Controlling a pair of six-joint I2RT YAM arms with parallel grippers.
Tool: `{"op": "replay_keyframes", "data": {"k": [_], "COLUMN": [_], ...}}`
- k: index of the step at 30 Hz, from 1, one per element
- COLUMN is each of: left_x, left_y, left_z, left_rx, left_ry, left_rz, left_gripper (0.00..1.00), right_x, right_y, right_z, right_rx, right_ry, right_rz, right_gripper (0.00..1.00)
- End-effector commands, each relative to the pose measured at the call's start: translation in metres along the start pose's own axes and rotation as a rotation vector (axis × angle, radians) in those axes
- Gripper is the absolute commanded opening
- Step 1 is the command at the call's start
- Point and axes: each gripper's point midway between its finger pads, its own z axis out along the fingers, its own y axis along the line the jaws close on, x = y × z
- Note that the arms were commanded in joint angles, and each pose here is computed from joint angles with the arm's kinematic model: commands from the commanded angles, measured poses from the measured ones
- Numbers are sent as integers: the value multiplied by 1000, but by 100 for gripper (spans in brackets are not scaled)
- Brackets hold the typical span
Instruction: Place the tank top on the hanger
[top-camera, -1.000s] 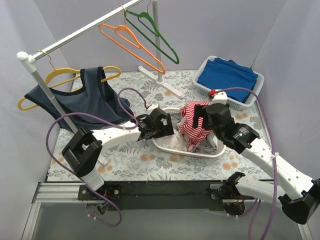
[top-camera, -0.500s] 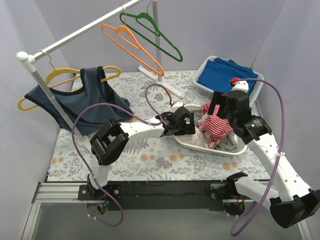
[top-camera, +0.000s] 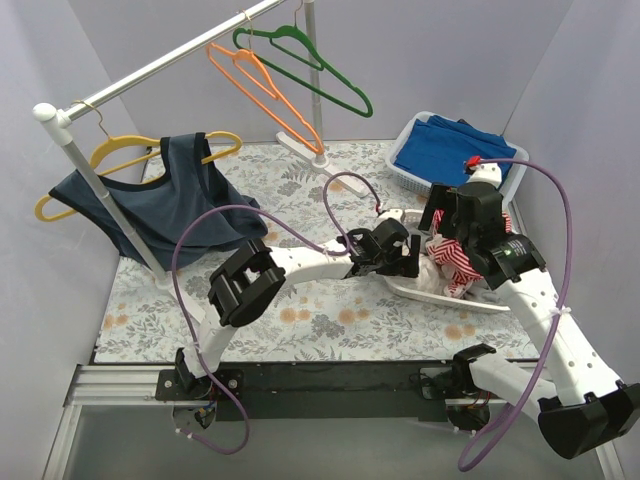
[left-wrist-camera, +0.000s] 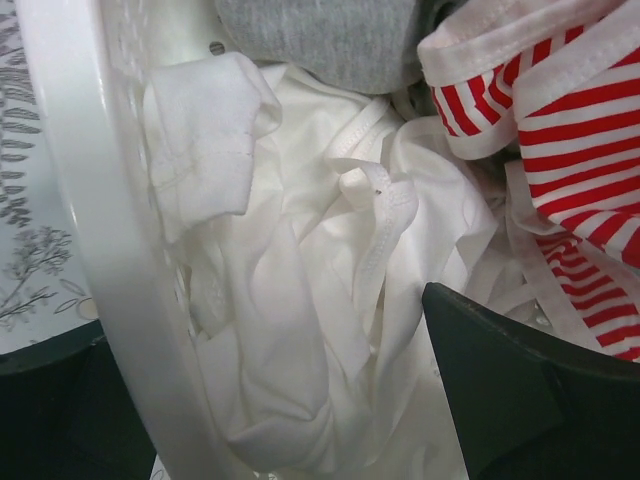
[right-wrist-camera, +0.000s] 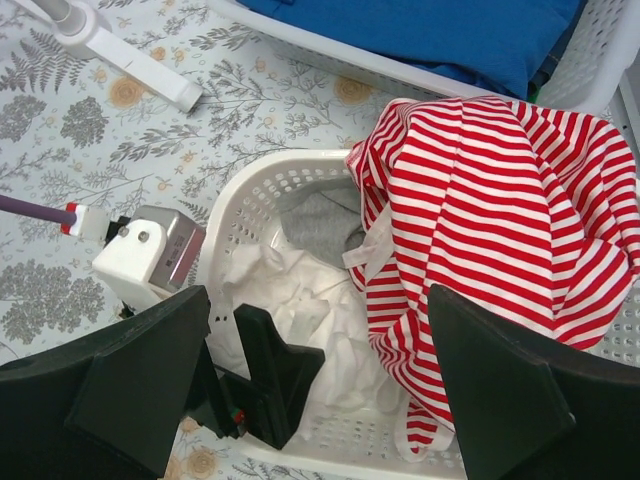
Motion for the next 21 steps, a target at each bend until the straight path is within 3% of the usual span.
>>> {"op": "replay_keyframes", "data": {"k": [1,9,18,21], "left_x": [-13,-24,-46,-62], "left_y": [-52,-65,-9,-8], "left_z": [-8,-18,-67,-98], "left_rx": [168,208,80,94], "left_ry": [-29,-78,-143,-199], "left_rz": [63,84,60,73], "left_gripper": [98,98,98,98], "right_x": [-4,0,10,18], "right_y": [-14,-34,-46,-59], "right_z": [5,11,9,9], "right_rx": [49,102,156,211], "right_ry": [-26,3,31,39], "right_rz": [11,37,61,58], "right_gripper": [99,99,99,99]}}
